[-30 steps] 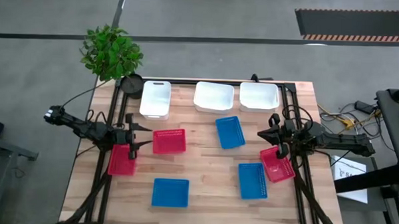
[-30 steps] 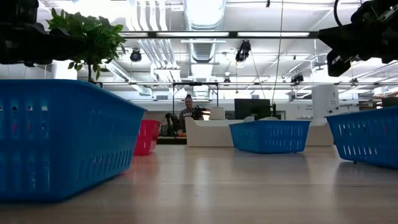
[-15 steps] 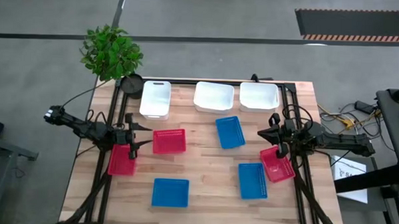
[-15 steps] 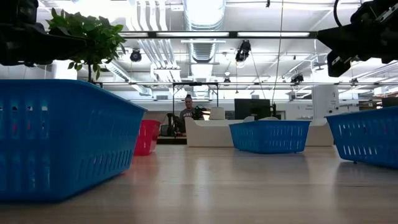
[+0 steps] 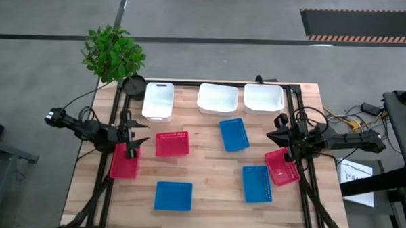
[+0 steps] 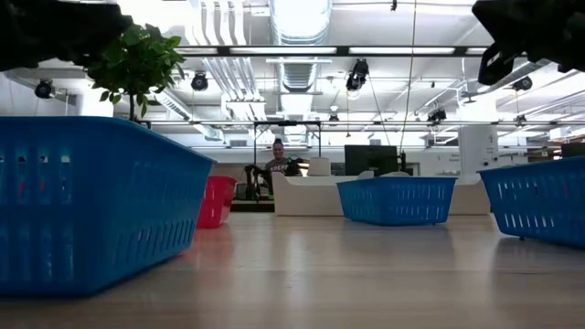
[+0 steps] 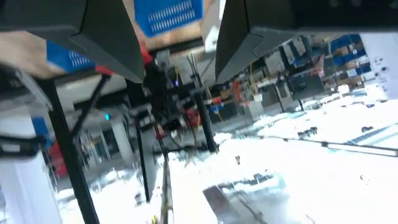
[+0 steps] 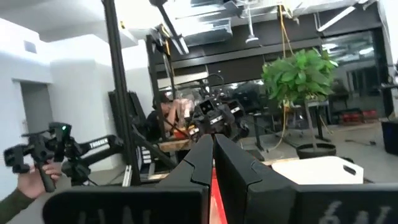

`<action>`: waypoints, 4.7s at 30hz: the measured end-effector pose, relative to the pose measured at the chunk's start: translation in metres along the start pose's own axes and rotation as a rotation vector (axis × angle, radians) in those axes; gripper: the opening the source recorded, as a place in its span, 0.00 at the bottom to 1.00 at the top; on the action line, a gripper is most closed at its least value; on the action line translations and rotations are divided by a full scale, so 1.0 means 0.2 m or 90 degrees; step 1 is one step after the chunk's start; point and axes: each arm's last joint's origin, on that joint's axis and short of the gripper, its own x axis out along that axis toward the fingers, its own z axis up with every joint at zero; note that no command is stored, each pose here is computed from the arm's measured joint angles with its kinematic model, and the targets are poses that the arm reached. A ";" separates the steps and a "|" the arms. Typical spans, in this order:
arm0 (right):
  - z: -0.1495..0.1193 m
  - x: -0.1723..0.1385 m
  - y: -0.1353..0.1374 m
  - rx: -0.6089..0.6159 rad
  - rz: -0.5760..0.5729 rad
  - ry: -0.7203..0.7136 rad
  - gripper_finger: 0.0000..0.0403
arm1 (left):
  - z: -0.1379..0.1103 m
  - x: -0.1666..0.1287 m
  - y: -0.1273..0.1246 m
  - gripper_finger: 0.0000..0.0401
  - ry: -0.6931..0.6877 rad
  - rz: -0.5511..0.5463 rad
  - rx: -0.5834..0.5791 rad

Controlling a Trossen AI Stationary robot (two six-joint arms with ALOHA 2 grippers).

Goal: Stack baskets by color
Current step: Stack the bottom right blue bin on the top blue bin

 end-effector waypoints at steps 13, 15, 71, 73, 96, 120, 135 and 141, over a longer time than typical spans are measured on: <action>-0.08 0.10 -0.01 0.054 -0.056 0.143 0.02 | 0.06 0.00 0.03 0.46 -0.091 0.000 -0.200; -0.09 0.12 -0.01 0.065 -0.065 0.187 0.02 | 0.06 0.00 0.03 0.46 -0.091 0.000 -0.201; -0.11 0.73 0.97 0.136 -0.061 1.143 0.08 | 0.07 0.01 0.02 0.46 -0.100 -0.011 -0.365; -0.14 0.73 0.98 0.134 -0.065 1.155 0.13 | 0.06 0.02 0.01 0.46 -0.088 -0.015 -0.373; -0.50 0.70 1.01 0.018 -0.104 1.257 0.38 | 0.05 0.04 0.00 0.46 -0.067 -0.020 -0.372; -0.46 0.71 1.01 0.017 -0.096 1.244 0.03 | 0.05 0.04 0.00 0.46 -0.066 -0.020 -0.372; -0.18 0.87 1.09 -0.048 -0.002 1.212 0.02 | 0.05 0.04 0.00 0.46 -0.067 -0.020 -0.373; -0.06 0.93 1.07 -0.145 -0.025 1.164 0.02 | 0.05 0.04 0.00 0.46 -0.067 -0.020 -0.372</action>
